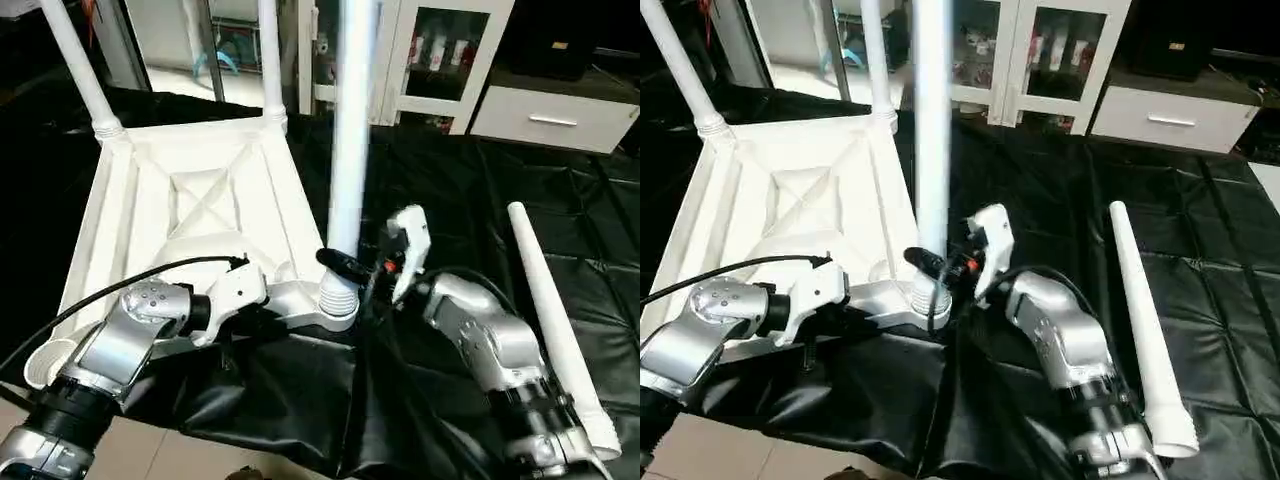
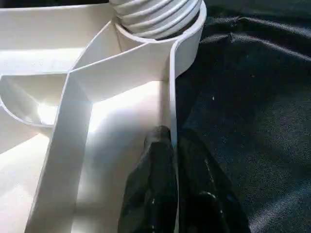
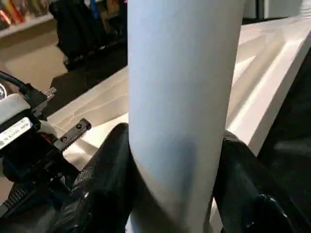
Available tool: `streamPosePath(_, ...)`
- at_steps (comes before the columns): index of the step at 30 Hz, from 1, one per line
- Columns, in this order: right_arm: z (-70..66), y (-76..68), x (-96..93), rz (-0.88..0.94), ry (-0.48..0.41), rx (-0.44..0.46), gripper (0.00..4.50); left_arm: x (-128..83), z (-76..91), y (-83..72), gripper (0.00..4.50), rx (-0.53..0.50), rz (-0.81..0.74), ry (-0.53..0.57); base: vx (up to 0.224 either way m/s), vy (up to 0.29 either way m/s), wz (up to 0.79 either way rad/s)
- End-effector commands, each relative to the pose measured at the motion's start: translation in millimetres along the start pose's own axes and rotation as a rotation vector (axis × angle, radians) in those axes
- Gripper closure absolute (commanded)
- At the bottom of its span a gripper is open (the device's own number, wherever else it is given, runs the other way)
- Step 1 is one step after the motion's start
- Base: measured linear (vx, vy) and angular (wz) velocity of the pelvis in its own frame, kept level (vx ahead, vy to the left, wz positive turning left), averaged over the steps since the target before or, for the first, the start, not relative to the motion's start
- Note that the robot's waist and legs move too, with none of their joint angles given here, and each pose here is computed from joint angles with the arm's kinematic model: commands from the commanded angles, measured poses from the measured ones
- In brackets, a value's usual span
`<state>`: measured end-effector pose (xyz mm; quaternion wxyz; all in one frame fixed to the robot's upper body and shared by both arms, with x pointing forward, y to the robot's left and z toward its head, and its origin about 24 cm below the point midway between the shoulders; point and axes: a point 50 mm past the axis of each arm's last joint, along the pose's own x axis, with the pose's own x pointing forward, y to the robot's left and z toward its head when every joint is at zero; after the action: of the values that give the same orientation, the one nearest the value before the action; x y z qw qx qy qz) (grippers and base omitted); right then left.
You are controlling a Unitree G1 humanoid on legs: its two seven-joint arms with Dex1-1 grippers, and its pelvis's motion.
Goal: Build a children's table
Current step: Insert table leg to table base
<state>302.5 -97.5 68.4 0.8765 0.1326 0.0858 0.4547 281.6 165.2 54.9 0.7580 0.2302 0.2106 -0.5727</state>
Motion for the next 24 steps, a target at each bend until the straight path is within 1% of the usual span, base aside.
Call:
streamPosePath(1,-3.9,-12.1,-15.9,-0.099,0.012,-0.01,2.64,9.2,19.7,-9.9,4.5,0.062,-0.086,-0.109,0.0,0.0,0.0)
streamPosePath(2,-4.7,-10.5,-20.9,-0.103,0.005,-0.025,2.64,8.9,19.2,-9.4,4.5,0.061,-0.081,-0.108,0.0,0.0,0.0)
streamPosePath(5,-4.7,-8.8,-26.6,-0.111,-0.008,-0.045,2.64,8.4,18.7,-8.7,4.5,0.061,-0.074,-0.105,0.0,0.0,0.0)
streamPosePath(11,-2.5,-3.2,-37.7,-0.119,-0.037,-0.115,2.64,7.2,17.4,-6.0,4.5,0.063,-0.056,-0.098,0.0,0.0,0.0)
streamPosePath(14,-4.9,-1.7,-45.2,-0.14,-0.038,-0.172,2.64,6.4,16.6,-2.9,4.5,0.064,-0.035,-0.091,0.0,0.0,0.0)
streamPosePath(24,-14.1,3.3,-54.9,-0.167,-0.066,-0.189,2.64,5.2,13.5,1.5,4.5,0.069,-0.005,-0.063,0.0,0.0,0.0)
